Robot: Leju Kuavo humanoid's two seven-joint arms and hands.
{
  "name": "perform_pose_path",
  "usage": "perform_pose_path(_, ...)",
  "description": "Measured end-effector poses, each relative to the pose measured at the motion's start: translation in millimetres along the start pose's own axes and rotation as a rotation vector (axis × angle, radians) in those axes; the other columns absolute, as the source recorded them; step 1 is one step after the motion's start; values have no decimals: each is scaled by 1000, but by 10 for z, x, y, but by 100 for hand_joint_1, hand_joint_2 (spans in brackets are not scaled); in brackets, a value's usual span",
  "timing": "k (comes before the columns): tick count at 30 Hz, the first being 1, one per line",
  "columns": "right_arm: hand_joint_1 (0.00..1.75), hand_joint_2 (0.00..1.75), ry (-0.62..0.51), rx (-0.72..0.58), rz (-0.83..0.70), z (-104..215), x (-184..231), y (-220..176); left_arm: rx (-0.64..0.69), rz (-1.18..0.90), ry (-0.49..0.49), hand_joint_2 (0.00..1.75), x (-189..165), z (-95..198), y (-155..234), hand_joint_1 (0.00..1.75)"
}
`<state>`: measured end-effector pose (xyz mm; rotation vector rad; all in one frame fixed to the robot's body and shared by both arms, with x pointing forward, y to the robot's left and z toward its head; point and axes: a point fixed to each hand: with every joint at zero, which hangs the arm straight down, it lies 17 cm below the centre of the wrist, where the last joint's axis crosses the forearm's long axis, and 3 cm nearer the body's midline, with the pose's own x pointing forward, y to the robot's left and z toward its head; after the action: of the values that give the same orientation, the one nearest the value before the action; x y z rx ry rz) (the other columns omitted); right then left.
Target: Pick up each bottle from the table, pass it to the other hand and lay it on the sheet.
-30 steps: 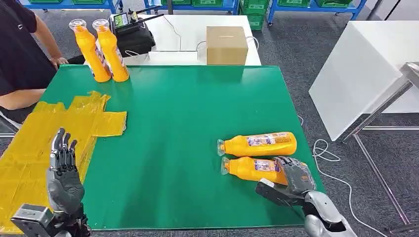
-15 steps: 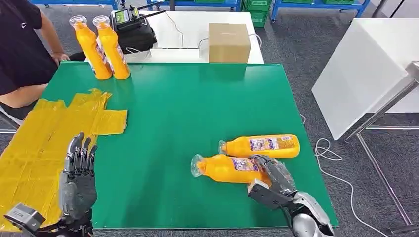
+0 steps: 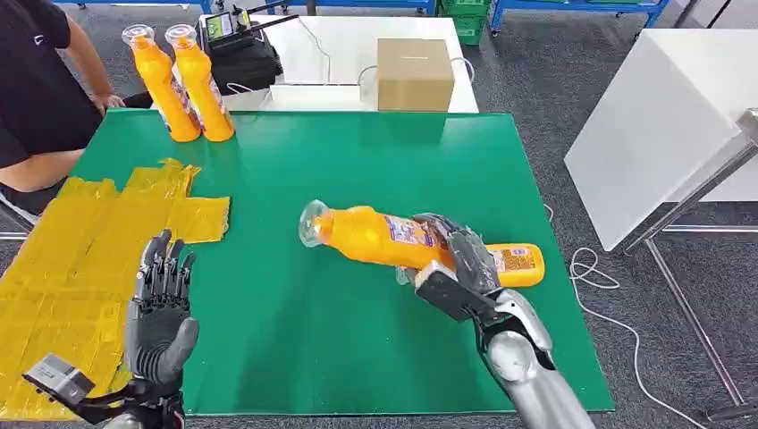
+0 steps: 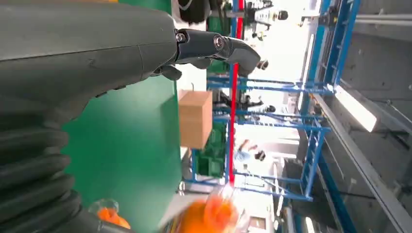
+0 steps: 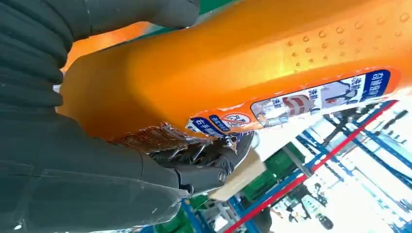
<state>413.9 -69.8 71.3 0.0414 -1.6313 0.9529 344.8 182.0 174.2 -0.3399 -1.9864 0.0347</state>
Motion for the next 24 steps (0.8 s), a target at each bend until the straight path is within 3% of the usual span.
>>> perform_pose_path(10, 175, 175, -37, 47, -92, -744, 588, 357, -67, 85, -5, 175, -46, -203, -289, 0)
perform_pose_path(24, 175, 175, -41, 150, -104, -918, 857, 852, -79, 120, 11, 175, -122, -240, -355, 0)
